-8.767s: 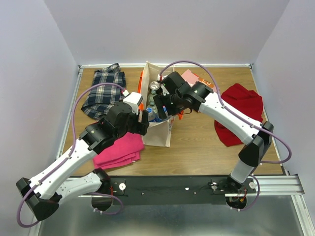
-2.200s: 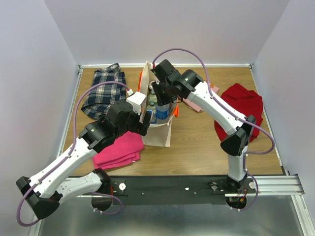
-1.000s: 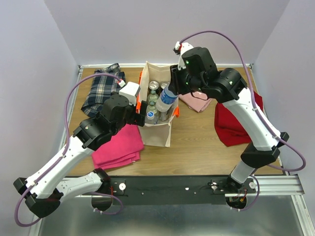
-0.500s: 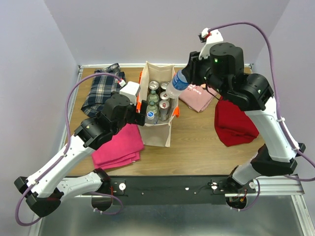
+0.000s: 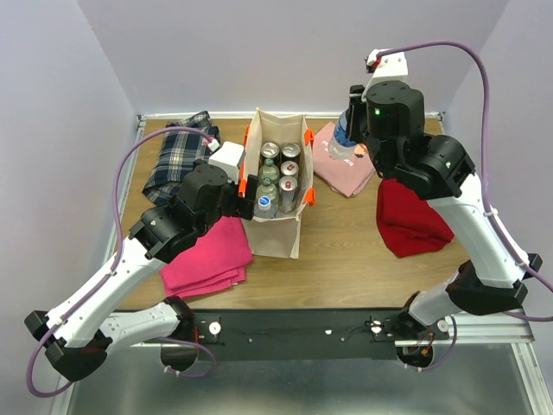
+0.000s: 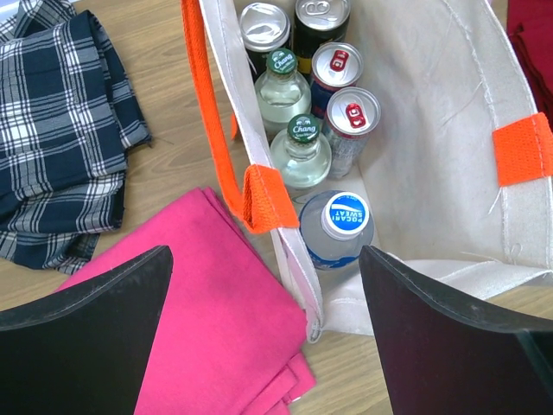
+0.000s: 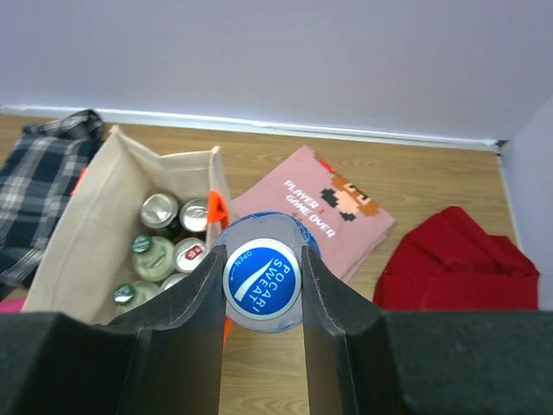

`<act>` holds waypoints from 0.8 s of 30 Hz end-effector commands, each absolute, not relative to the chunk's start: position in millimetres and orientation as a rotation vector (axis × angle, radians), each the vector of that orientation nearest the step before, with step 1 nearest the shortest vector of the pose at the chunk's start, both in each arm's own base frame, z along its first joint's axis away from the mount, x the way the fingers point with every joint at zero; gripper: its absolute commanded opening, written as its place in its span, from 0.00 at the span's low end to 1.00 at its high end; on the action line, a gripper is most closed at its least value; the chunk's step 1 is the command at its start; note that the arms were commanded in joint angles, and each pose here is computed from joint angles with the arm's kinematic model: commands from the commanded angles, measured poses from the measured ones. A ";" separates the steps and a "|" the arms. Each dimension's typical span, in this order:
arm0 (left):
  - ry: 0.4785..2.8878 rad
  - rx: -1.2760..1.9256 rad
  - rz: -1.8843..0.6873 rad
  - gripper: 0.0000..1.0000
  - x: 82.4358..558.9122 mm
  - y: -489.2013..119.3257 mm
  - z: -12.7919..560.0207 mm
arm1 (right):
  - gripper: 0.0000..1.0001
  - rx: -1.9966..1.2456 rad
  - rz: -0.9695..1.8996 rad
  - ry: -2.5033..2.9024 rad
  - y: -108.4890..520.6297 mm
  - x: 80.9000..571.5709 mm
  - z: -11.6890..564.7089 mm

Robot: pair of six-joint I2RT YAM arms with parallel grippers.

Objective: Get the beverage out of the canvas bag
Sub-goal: Take out the drink from the canvas bag, then place the drink at the center of the board.

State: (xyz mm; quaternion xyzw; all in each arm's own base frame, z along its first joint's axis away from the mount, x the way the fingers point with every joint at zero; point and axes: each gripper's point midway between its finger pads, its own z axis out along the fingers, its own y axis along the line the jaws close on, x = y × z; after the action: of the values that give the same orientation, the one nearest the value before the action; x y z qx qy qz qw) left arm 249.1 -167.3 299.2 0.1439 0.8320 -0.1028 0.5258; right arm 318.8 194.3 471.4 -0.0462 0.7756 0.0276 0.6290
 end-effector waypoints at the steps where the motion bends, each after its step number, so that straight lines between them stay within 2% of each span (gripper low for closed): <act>1: 1.980 0.333 -0.217 0.99 248.7 -160.8 306.0 | 0.01 0.129 0.014 1.631 159.8 319.6 507.5; 4: 1.975 0.331 -0.226 0.99 249.2 -162.4 308.8 | 0.01 0.154 0.020 1.649 155.9 321.8 497.8; 11: 1.979 0.346 -0.237 0.99 248.3 -164.9 308.8 | 0.01 0.166 0.059 1.821 132.0 358.8 434.6; 15: 1.980 0.337 -0.241 0.99 247.3 -164.0 308.9 | 0.01 0.124 0.140 1.911 139.6 372.5 390.0; 24: 1.984 0.332 -0.234 0.99 247.3 -162.7 308.1 | 0.01 0.015 0.237 2.003 163.9 386.2 345.2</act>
State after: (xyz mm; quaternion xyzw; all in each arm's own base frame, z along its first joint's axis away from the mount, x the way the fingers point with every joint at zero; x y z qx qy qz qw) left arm 247.8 -165.6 299.3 0.1450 0.8345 -0.0996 0.5222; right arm 367.7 133.3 302.7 0.0062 0.8853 0.0089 0.4649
